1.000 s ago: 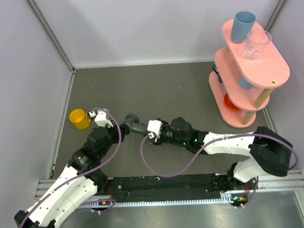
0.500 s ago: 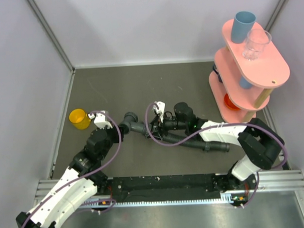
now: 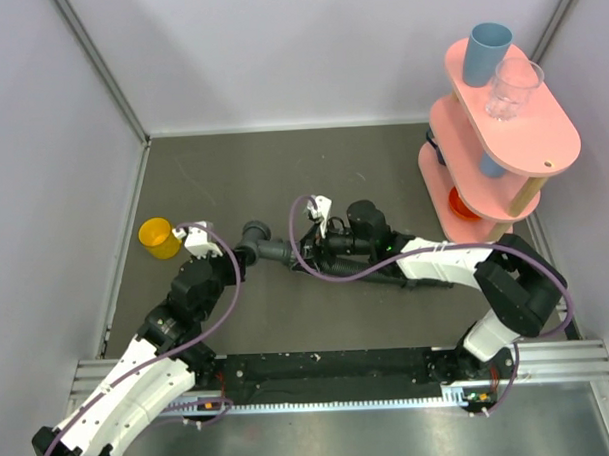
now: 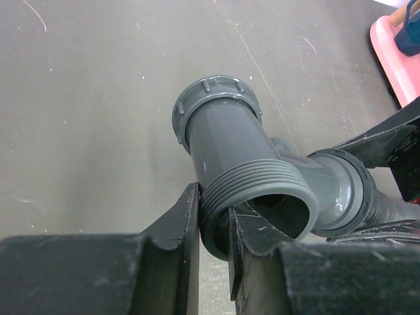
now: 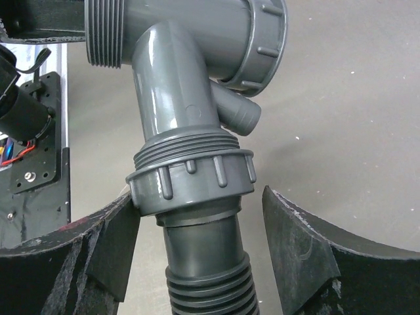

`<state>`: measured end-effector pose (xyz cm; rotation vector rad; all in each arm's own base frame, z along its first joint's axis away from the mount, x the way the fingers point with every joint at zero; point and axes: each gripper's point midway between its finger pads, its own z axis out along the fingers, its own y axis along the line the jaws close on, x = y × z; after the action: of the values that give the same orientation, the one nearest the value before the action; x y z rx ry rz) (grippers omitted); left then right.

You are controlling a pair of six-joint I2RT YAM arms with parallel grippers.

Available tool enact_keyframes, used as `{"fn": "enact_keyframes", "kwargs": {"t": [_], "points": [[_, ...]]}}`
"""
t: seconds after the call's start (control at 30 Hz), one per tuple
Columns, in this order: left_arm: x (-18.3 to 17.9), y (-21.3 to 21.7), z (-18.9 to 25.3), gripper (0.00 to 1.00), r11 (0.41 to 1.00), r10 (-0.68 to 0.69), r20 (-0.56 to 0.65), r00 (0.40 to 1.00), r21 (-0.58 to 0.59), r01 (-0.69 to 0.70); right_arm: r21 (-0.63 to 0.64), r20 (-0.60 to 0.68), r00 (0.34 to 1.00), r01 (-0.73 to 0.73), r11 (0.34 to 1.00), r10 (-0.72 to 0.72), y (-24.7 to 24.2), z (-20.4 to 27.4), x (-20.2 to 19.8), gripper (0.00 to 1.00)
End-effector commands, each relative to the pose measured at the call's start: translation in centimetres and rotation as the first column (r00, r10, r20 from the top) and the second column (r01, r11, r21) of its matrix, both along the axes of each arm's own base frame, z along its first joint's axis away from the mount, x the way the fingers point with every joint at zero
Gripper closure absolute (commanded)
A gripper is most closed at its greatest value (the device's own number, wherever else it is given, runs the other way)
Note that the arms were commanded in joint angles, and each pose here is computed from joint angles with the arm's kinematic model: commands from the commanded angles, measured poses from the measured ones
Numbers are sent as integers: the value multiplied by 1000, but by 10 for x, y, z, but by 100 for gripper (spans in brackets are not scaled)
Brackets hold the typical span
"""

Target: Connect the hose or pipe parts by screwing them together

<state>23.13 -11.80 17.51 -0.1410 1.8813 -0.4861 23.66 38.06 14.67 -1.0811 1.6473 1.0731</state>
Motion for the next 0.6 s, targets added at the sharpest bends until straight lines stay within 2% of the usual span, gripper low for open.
{"fn": "enact_keyframes", "kwargs": {"t": [0.0, 0.33, 0.57], "points": [[-12, -23, 16, 100, 990, -126, 18, 992, -58, 127, 138, 127, 980, 135, 981, -153, 7, 58, 50, 28], [-13, -24, 11, 100, 989, -135, 4, 991, -59, 135, 187, 159, 981, 83, 979, -113, 12, 72, 44, 25], [-13, -25, 9, 100, 989, -139, -1, 990, -55, 138, 246, 182, 979, 45, 968, -92, 13, 85, 37, 26]]}}
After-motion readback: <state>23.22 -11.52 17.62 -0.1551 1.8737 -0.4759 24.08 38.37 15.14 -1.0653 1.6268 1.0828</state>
